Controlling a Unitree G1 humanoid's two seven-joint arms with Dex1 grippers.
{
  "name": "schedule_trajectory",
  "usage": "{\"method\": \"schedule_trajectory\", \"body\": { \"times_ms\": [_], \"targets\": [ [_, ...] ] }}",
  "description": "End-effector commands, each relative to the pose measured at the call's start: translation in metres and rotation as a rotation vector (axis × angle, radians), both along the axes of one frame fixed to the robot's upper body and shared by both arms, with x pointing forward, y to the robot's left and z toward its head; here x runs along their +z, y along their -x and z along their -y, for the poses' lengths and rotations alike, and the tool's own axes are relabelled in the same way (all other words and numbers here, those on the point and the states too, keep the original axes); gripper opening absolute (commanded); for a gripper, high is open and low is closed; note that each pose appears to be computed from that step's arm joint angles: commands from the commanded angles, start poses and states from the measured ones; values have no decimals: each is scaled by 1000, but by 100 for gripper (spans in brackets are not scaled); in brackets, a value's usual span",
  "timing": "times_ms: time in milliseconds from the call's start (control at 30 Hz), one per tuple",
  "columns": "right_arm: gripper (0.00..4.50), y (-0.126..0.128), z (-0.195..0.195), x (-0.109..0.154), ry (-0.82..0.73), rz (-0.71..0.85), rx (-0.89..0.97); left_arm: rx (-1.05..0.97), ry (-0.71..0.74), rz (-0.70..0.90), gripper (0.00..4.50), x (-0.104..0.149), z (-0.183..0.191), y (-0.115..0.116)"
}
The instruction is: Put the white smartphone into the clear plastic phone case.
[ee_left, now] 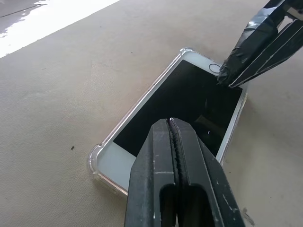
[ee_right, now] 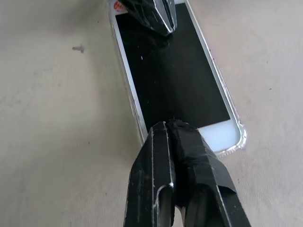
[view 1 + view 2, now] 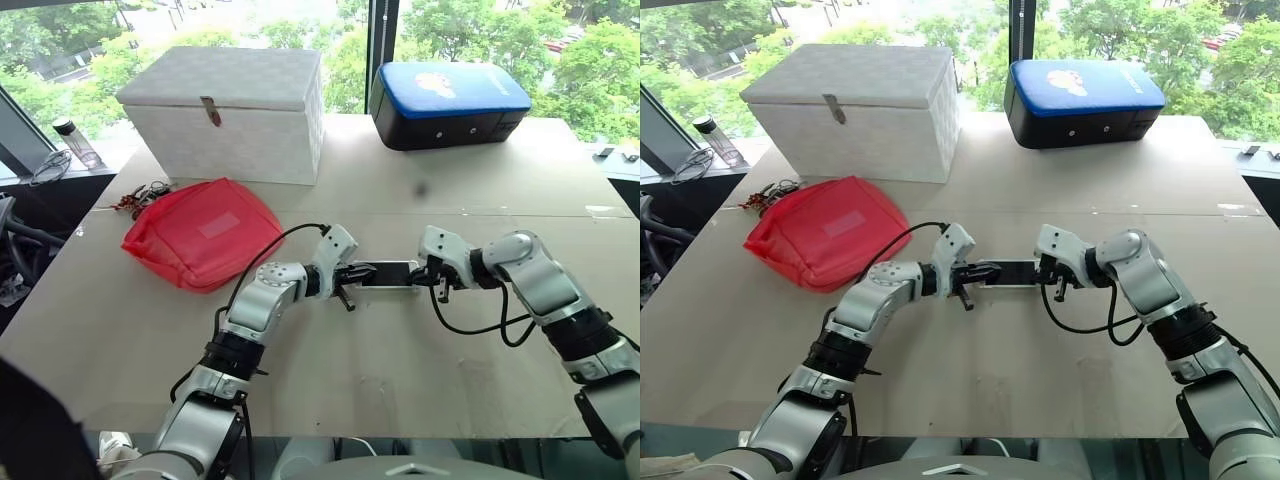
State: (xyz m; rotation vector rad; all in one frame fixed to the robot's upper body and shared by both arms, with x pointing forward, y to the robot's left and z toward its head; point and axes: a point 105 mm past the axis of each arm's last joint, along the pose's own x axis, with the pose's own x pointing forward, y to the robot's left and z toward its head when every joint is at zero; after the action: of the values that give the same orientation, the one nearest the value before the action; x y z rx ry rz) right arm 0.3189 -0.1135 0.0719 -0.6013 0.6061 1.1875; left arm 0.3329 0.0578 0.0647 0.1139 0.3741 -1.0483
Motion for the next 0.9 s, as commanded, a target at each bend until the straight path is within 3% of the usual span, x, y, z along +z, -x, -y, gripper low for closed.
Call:
{"method": "schedule_trajectory", "body": {
  "times_ms": [33,500,667,767,833,900],
  "targets": [
    [0,67,58,-119,357,-463,-103,-11,-7,7,2,2,3,0],
    [0,69,57,-132,429,-493,-47,5,-1,-5,2,-2,4,4],
    [0,9,-2,-66,-86,-61,-177,38,51,66,2,9,-1,0],
    [0,-8,-8,-27,-320,148,-288,75,125,135,2,23,-4,-2],
    [0,-8,-5,-12,-396,207,-320,113,194,181,2,37,-7,-5],
    [63,-7,9,4,-455,295,-385,152,329,217,59,60,-12,-5]
  ]
}}
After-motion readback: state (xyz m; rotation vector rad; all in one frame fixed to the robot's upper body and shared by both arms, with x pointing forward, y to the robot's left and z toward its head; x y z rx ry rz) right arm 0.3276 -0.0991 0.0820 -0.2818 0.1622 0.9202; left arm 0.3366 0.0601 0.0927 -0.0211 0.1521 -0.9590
